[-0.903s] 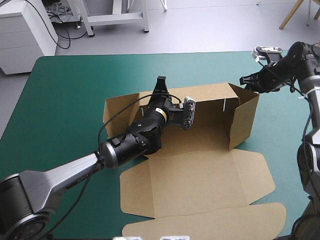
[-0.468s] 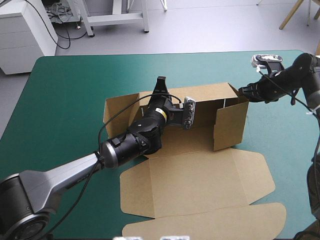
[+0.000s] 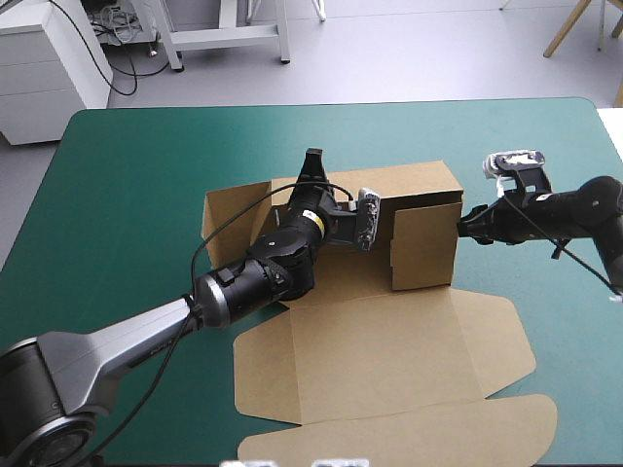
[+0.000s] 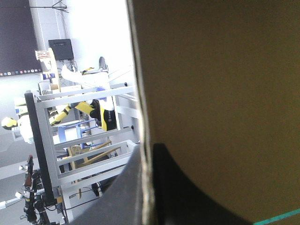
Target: Fold the box
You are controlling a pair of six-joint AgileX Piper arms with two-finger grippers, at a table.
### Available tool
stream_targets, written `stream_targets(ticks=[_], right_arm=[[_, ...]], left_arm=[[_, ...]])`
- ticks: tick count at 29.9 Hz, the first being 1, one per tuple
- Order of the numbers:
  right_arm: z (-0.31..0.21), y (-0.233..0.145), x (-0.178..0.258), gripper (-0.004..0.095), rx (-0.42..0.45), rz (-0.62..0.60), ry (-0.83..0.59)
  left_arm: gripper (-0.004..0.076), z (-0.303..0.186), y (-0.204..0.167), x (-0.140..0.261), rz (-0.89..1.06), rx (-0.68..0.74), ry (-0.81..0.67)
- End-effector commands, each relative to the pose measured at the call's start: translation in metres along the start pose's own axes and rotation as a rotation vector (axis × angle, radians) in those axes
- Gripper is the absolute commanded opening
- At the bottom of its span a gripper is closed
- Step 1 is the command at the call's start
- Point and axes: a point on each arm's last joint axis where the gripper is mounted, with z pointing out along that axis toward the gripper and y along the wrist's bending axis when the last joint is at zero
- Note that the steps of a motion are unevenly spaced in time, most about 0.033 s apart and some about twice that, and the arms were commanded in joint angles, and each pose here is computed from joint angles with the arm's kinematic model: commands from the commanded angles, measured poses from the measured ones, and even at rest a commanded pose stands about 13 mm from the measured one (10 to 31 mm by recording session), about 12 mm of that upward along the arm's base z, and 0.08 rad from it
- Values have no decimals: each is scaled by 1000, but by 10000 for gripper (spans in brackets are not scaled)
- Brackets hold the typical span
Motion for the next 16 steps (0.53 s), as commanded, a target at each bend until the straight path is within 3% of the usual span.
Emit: stream_targets(ticks=[1, 7, 16], right_arm=[[-16, 12, 0, 458, -20, -50, -140], [-16, 17, 12, 458, -21, -145, -170], [-18, 21, 16, 458, -55, -163, -149]], left_arm=[[-10, -14, 14, -4, -21, -46, -57], [-10, -14, 14, -4, -21, -46, -59], [-10, -14, 14, -4, -21, -46, -59]])
